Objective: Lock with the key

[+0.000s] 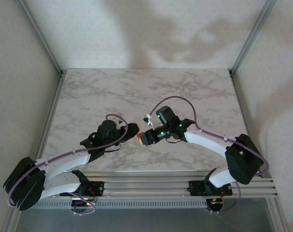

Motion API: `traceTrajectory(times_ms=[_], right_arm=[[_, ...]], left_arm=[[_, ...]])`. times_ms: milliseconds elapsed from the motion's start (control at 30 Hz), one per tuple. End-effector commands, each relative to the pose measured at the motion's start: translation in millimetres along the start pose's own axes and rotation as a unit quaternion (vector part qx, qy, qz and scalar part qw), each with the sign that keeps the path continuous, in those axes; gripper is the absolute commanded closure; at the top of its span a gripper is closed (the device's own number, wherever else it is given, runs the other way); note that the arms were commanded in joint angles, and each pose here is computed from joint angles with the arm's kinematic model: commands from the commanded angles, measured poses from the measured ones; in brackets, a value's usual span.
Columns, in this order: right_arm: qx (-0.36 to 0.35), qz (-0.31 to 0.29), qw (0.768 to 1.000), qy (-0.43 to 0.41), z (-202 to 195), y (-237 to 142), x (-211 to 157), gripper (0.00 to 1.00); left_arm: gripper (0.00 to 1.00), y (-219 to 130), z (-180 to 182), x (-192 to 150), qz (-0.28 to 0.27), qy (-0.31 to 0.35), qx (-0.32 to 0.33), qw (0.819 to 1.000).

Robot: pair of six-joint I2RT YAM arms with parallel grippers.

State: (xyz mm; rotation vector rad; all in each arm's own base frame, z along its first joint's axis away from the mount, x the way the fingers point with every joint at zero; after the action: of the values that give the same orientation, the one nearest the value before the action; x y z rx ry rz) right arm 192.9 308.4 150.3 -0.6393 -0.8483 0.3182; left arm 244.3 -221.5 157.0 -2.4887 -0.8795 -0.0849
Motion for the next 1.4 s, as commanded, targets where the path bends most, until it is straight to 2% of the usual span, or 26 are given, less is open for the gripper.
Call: traceTrajectory(times_ms=[0, 600, 1000, 1200, 1367], right_arm=[[0.017, -0.015, 1.000, -0.021, 11, -6, 4, 1.00], [0.022, -0.011, 0.999, -0.030, 16, -5, 3, 1.00], [0.009, -0.016, 0.999, -0.033, 14, -7, 4, 1.00], [-0.041, -0.051, 0.997, -0.037, 5, -15, 9, 1.00], [-0.097, -0.110, 0.988, -0.050, 1, -29, 19, 1.00]], left_arm=[[0.45, 0, -7, 4, -0.012, 0.018, 0.006, 1.000], [0.68, 7, -8, 9, -0.021, 0.029, 0.020, 0.999], [0.92, 8, -9, 10, -0.024, 0.028, 0.020, 0.999], [1.00, 7, -7, 9, -0.020, 0.028, 0.020, 0.999], [1.00, 6, -10, 8, -0.020, 0.028, 0.013, 0.999]])
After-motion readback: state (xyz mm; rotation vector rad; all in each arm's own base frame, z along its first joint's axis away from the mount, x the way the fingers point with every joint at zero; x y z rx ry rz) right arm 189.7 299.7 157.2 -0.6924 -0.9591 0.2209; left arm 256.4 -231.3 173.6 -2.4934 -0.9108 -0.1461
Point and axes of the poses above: each hand's point on the last joint's axis, 136 mm out from that joint toward the fingers, its own y axis out along the fingers, its own z axis along the line the jaws close on, x = y × z, the point moved 3 cm from there along -y, back along the fingers, and after that the axes turned 10 degrees about -y, right-handed, at the moved point
